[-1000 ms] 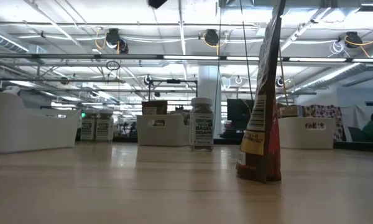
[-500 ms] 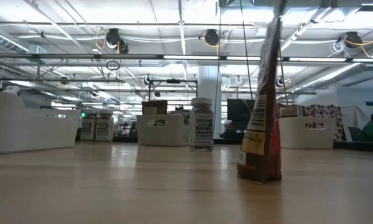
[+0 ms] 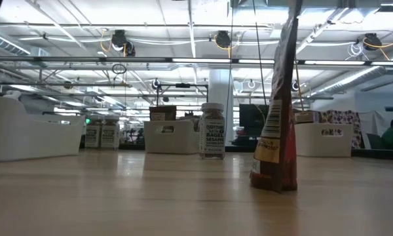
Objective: Sort spices by type
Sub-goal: Put the orange spice pack into the gray bin
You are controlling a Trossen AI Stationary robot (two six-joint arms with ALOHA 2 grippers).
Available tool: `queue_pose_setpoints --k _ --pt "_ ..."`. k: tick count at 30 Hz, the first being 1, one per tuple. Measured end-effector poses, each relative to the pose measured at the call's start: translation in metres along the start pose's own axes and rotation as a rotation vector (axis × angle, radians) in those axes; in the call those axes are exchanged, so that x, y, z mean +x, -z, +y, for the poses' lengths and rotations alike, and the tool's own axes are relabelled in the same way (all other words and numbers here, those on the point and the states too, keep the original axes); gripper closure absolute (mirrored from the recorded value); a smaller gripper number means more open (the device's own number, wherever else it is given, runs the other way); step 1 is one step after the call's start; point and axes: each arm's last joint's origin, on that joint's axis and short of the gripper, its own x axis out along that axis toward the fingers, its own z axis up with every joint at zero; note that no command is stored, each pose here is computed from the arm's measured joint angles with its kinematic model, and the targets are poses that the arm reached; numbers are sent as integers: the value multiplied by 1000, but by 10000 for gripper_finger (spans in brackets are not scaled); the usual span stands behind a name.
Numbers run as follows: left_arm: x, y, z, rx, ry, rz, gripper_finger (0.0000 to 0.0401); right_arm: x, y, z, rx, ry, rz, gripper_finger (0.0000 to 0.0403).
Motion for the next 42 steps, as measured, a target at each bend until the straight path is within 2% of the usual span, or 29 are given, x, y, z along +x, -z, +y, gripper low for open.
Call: queue_pose_setpoints --k 14,28,38,42 --pt "3 12 -2 -68 -129 -120 232 0 0 0 -10 0 1 403" --pt "55 45 -8 -90 -120 -22 232 0 0 0 4 -3 -2 403" --pt "56 50 -6 -82 -179 -57 232 0 0 0 0 -3 -2 403" --pt "67 55 -5 -97 -187 -51 232 0 0 0 -13 -2 -3 403"
